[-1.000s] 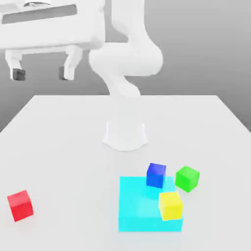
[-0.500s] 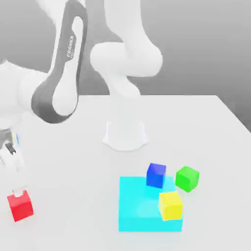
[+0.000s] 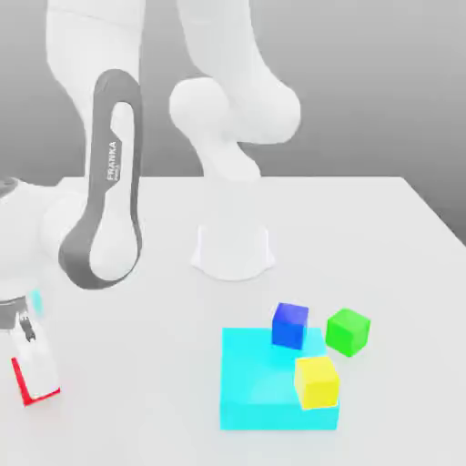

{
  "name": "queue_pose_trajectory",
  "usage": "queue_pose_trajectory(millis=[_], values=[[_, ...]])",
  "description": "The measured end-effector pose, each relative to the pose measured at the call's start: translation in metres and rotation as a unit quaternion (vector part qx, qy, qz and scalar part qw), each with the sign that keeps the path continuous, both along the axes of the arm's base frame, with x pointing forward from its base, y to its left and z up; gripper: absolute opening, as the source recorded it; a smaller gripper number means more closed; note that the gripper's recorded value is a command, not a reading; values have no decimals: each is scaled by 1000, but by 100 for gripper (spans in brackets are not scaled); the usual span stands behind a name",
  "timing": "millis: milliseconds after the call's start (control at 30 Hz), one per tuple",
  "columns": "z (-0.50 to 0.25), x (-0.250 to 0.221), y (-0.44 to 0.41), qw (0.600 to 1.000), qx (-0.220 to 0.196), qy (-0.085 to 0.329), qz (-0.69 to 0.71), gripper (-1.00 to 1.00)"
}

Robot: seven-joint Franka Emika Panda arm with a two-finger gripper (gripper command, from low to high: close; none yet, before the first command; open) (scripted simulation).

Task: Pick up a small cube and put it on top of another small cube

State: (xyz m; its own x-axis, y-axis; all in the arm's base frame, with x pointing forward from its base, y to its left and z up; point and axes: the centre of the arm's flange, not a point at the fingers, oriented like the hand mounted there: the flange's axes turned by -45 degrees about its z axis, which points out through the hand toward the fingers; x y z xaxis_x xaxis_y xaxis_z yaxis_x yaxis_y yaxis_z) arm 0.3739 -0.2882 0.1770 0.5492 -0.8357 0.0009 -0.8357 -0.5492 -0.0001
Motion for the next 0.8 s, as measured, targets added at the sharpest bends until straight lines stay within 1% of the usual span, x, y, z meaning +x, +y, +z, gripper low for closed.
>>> queue_pose_trajectory(millis=[33,133,300,500,600,700,800], values=[[12,0,2,1000,1,-1,0,-100],[38,18,55,1000,19,-12,10,-100],[76,38,184,997,45,-19,62,-100],[109,7,279,996,47,-13,68,-100],[119,-18,325,996,35,-7,80,-100],[123,-47,361,996,15,-2,89,-100],[107,-59,374,996,1,0,90,-100]])
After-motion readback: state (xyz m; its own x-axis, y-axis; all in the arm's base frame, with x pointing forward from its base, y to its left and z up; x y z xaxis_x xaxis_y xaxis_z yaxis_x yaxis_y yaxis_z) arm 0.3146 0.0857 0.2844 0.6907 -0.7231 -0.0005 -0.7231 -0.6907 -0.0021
